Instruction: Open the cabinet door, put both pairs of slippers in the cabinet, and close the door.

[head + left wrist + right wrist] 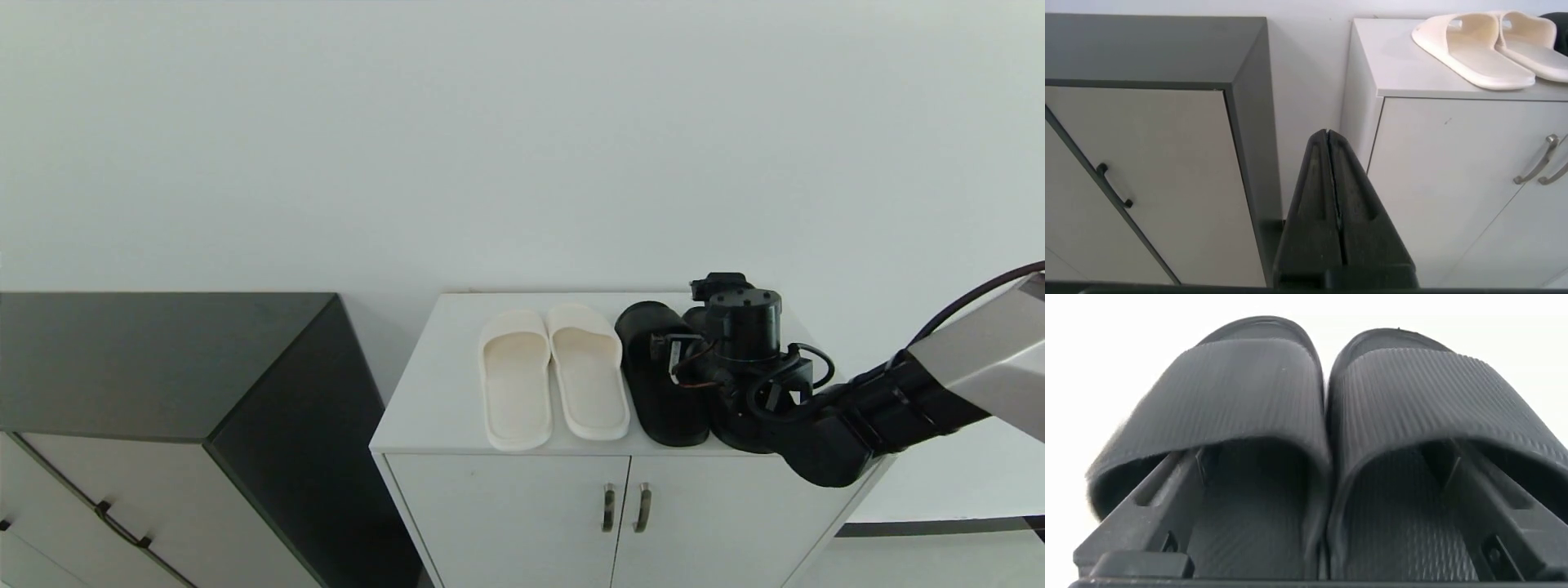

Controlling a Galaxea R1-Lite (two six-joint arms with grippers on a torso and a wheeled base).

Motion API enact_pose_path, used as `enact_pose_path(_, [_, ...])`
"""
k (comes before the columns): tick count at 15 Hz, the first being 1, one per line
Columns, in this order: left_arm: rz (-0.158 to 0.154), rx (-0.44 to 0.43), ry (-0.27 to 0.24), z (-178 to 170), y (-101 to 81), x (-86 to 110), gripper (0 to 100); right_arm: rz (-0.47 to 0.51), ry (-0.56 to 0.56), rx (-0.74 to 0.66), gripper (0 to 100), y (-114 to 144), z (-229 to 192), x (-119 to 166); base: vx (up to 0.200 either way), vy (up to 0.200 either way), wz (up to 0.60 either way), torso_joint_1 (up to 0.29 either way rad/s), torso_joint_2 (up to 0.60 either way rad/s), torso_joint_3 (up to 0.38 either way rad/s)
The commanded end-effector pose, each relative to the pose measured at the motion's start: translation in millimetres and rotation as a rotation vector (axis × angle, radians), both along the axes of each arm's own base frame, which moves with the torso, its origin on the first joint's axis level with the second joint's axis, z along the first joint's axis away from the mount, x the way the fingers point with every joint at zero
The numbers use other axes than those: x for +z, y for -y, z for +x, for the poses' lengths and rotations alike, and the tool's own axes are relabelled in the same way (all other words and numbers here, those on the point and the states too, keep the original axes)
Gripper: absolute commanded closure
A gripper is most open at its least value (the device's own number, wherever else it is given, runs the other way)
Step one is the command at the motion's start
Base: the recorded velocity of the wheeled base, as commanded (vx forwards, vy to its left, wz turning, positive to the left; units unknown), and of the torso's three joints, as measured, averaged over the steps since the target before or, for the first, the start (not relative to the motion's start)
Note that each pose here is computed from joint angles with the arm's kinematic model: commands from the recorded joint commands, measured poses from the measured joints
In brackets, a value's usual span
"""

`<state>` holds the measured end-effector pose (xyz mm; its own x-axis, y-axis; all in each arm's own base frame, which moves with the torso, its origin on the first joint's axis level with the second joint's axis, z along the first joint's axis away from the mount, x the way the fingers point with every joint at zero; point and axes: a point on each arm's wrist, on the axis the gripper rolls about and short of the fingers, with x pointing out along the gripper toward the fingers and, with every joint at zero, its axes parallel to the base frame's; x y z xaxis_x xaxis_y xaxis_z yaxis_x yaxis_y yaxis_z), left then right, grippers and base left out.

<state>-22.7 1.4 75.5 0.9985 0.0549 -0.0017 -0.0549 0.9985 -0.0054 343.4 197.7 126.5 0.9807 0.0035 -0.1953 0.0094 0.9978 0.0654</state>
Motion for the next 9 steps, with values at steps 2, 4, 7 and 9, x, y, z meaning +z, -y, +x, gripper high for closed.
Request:
enact_pose_path(2, [-0.001,0.0,0.0,0.0,0.0,0.0,100,0.0,-0.003,-0.006,0,0.0,9.8,-5.8,0.0,0.0,0.0,0.0,0.0,0.0])
enact_pose_path(4, [-0.001,-0.001,0.0,0.0,0.0,0.0,100,0.003,0.002,-0.02,100,2.5,16.6,-6.7,0.0,0.0,0.0,0.0,0.0,0.0])
enact_pose_path(7, [-0.001,0.0,0.0,0.0,0.0,0.0,100,0.005,0.006,-0.02,100,1.4,20.9,-7.6,0.0,0.0,0.0,0.0,0.0,0.0])
enact_pose_path(9, [-0.001,0.0,0.0,0.0,0.0,0.0,100,-0.003,0.014,-0.018,100,1.4,19.7,-4.5,0.0,0.0,0.0,0.0,0.0,0.0])
